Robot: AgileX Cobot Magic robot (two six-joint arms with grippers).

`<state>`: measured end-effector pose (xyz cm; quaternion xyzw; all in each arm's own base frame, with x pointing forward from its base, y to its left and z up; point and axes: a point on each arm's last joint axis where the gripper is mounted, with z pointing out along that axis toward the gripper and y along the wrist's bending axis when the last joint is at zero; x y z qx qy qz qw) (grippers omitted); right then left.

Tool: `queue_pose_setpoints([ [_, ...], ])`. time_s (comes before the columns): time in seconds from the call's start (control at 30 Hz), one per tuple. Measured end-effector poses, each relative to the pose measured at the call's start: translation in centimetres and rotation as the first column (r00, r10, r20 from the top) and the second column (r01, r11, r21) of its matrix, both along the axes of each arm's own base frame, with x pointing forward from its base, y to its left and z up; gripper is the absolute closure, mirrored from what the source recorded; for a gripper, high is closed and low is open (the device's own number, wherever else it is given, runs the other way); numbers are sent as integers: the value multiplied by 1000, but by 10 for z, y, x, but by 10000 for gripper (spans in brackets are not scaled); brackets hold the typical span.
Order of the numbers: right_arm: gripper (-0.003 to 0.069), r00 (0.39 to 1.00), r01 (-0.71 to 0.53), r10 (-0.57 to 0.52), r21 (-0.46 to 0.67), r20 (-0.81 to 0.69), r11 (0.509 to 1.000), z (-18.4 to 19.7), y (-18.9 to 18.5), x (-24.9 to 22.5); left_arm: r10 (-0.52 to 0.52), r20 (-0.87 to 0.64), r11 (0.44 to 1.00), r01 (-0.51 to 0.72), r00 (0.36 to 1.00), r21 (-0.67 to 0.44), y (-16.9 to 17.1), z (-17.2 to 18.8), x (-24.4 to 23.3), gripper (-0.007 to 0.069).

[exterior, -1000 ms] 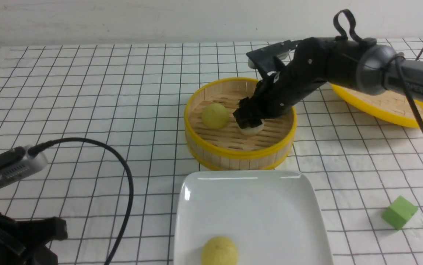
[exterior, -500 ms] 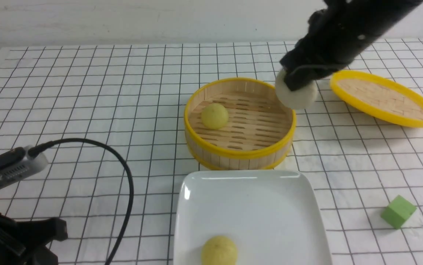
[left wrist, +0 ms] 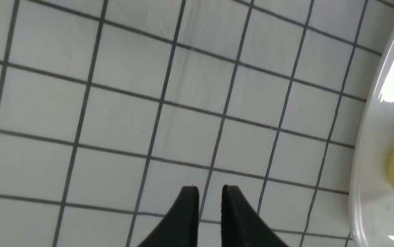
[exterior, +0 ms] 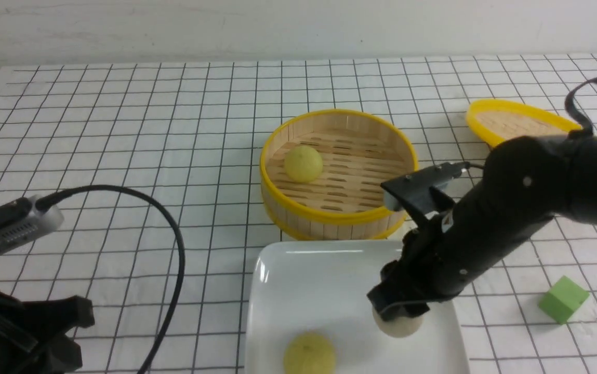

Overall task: Put the steamed buns into the plate on the white-black tablecloth.
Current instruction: 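Move the steamed bun from the bamboo steamer onto the white plate with the right gripper, then reach into the bamboo steamer and grasp a bun with the left gripper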

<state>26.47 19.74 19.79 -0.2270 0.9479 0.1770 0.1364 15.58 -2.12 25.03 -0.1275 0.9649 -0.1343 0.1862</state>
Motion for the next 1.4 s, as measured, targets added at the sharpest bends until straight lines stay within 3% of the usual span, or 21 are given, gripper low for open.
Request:
queue_pose_setpoints([
  [0.1,201,1000,-8,8,-3,21,1000,6,-1,1,12,32,1000,-12,999,-11,0,1,3,486],
  [0.2,197,996,-28,27,5,80,1000,39,-10,0,-9,78,1000,10,997,-14,-2,8,7,484],
  [0.27,239,992,-31,31,3,118,1000,64,-21,-1,-18,105,1000,20,994,-16,-2,16,11,484],
  [0.4,449,978,-2,0,10,210,1000,122,-58,-19,-26,149,999,30,989,-25,-4,33,22,484],
  [0.43,462,976,-3,0,11,219,1000,125,-59,-21,-26,147,999,31,989,-26,-4,33,23,486],
  [0.5,618,977,16,-11,-19,214,1000,145,-84,-42,-55,144,998,60,988,-31,-6,42,36,513],
  [0.53,654,977,20,-14,-29,211,999,151,-90,-49,-72,138,996,78,988,-37,-7,45,42,533],
  [0.7,673,984,29,-16,-70,180,997,166,-114,-83,-207,112,975,214,972,-54,-26,57,74,624],
  [0.93,673,974,47,-34,-49,226,998,154,-121,-103,-413,100,908,418,905,-32,-99,57,134,618],
  [1.03,673,972,56,-43,-50,230,997,142,-122,-103,-420,81,906,423,904,-25,-126,51,163,582],
  [1.17,671,966,75,-62,-43,250,996,126,-122,-99,-421,100,907,420,902,30,-167,43,210,431],
  [1.2,671,967,76,-62,-44,248,996,125,-122,-99,-423,103,906,422,900,37,-170,42,214,422],
  [1.23,670,967,78,-64,-45,248,996,122,-122,-99,-438,105,899,434,893,64,-185,32,230,350],
  [1.27,670,967,78,-64,-46,247,996,121,-122,-99,-440,107,898,435,891,68,-187,32,232,350],
  [1.3,669,967,78,-65,-45,248,996,121,-122,-99,-456,131,889,447,880,96,-199,28,246,287],
  [1.4,667,966,79,-66,-42,249,996,121,-121,-99,-471,137,881,457,871,123,-211,15,262,235],
])
